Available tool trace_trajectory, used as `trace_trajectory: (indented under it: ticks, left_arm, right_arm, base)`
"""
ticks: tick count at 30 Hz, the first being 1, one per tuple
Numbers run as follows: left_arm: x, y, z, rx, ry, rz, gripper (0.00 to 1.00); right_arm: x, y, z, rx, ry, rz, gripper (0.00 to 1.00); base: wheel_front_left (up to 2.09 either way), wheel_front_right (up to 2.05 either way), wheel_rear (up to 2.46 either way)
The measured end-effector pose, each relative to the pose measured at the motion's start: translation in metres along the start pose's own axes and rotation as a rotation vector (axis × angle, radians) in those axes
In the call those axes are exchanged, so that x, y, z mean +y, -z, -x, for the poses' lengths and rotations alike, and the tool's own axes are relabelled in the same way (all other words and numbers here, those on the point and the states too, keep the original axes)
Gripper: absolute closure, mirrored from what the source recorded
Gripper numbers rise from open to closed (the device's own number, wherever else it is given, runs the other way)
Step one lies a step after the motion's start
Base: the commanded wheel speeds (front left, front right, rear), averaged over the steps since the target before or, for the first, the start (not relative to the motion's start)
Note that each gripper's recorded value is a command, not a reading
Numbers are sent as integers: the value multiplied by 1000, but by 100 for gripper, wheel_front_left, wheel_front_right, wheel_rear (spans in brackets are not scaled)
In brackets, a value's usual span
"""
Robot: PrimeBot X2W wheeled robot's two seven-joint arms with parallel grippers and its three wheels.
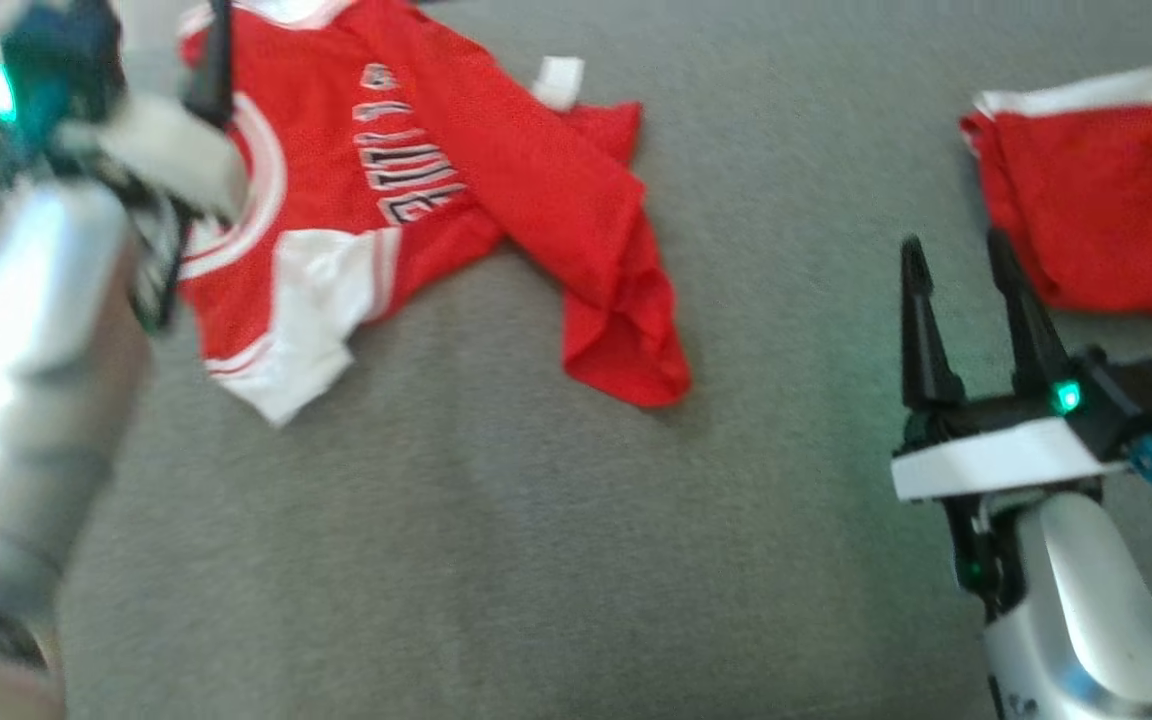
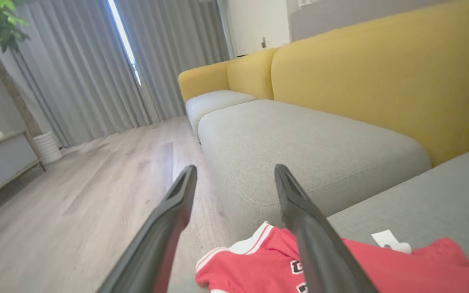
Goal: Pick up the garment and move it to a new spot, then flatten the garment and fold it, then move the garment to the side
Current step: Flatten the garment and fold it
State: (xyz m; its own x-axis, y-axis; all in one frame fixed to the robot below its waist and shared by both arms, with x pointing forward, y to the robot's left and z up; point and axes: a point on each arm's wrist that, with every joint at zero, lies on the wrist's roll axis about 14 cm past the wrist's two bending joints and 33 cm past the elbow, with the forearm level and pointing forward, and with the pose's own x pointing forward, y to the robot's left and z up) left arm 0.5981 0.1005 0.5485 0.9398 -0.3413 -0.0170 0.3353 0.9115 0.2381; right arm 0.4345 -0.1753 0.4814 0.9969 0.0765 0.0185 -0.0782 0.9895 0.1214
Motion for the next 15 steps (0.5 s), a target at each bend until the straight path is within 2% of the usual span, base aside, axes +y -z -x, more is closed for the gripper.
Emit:
trace_trajectory:
  ticks: [7, 13, 15]
  left_arm:
    - [-2, 17, 86, -24, -116, 259, 0]
    - [-22, 37, 170, -16, -207, 422, 0]
    - [-27, 41, 187, -10, -232, 445, 0]
  right_arm:
    - [17, -5, 8, -13, -40, 6, 0]
    - [40, -16, 15, -40, -99, 2, 0]
    - [44, -17, 19, -39, -109, -1, 0]
  base:
    - [0, 0, 0]
    - [0, 0, 0]
    - [0, 0, 0]
